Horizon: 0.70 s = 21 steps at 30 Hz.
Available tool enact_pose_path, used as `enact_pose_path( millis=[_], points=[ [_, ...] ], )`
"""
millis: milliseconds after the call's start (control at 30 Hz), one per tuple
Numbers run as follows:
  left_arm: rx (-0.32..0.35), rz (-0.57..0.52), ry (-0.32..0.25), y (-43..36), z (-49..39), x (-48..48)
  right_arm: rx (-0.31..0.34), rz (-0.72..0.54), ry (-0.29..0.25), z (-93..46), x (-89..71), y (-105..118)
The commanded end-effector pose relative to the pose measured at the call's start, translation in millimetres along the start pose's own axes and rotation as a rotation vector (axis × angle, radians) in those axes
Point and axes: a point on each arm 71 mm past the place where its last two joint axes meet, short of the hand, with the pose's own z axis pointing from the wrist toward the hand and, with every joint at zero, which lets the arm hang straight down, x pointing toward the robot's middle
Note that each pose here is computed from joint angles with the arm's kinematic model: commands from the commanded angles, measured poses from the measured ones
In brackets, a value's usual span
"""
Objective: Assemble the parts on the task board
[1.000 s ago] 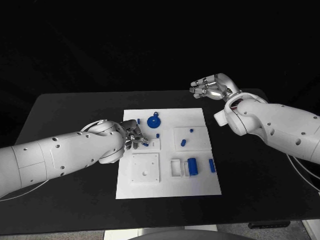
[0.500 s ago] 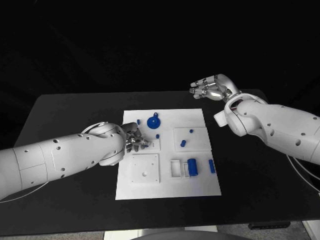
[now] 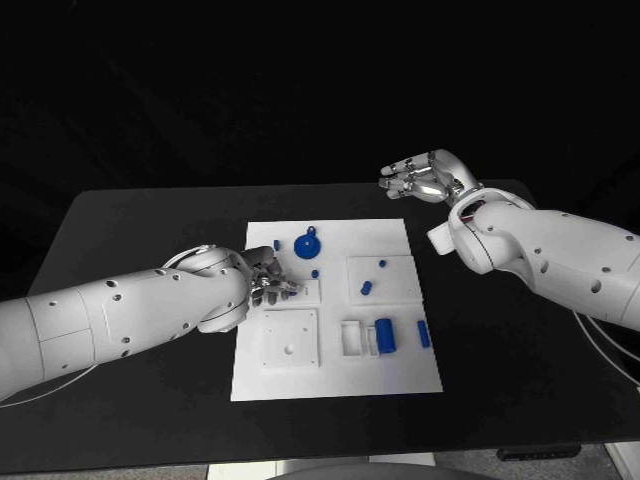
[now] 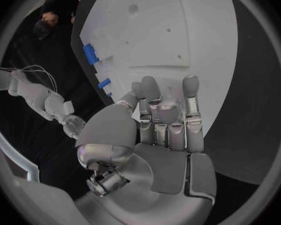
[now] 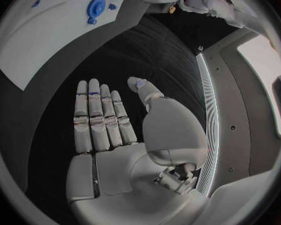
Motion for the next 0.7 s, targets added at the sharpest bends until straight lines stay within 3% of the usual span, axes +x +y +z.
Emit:
enact_pose_path(
  millis=[33,700],
  points=[
    [-0.030,-0.001,0.005,4.5,0.6,1.7,-0.011,0.003,0.013,-0.1,1.2,1.1],
    [-0.034,-0.034,-0.020,6.0,1.9,-1.1,-0.009,0.003,0.011,-0.2,0.6,0.4]
  ],
)
